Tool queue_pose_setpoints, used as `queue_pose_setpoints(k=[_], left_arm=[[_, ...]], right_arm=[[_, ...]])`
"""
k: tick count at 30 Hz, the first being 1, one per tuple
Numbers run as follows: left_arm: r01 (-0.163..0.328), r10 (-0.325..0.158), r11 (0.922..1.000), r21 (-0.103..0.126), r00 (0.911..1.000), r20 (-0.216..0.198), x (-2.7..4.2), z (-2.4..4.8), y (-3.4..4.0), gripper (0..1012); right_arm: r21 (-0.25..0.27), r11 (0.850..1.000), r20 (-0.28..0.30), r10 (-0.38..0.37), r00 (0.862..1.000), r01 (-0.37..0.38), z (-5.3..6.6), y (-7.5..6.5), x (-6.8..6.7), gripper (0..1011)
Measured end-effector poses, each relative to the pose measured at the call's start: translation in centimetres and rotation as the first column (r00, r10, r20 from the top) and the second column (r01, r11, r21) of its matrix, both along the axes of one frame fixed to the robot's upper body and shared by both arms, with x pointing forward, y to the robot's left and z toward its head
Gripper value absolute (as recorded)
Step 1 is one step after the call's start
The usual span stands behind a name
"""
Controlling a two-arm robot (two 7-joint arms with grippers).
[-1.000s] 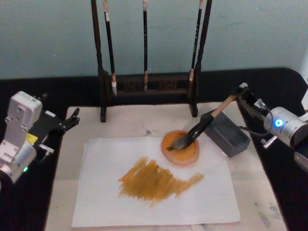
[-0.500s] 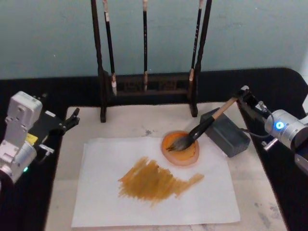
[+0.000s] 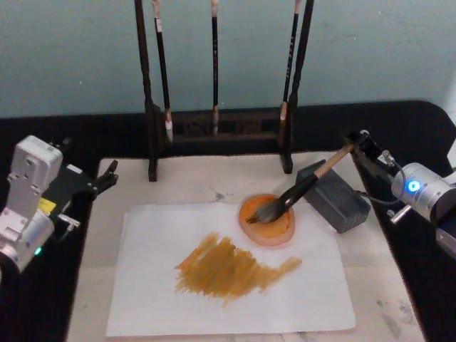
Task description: Pick up the brush from the inkstone, write on the paper, then place the brush back to its original position.
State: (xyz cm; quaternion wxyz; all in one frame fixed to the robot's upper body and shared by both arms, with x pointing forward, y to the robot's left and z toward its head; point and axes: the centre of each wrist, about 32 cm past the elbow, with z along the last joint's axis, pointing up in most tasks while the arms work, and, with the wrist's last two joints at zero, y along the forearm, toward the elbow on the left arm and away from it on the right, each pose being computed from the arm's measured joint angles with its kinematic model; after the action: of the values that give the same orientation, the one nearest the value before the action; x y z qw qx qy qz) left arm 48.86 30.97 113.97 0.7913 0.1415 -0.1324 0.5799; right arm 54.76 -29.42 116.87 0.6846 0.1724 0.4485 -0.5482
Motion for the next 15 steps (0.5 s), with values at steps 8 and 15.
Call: queue_pose_setpoints(k=[8,15], left_arm=[[0.000,0.000,1.0000,0.000,1.0000,0.000,0.00,0.00,0.00,1009],[0.000,0.000,1.0000,0.000,1.0000,0.000,0.00,0.00,0.00,1010]], right_arm=[[0.000,1.000,0.000,0.001,1.000,-0.001,0.02,0.02,0.00,609],[-0.001,1.000,0.001,0.000,1.000,0.000,0.05,0.02,0.01,817]])
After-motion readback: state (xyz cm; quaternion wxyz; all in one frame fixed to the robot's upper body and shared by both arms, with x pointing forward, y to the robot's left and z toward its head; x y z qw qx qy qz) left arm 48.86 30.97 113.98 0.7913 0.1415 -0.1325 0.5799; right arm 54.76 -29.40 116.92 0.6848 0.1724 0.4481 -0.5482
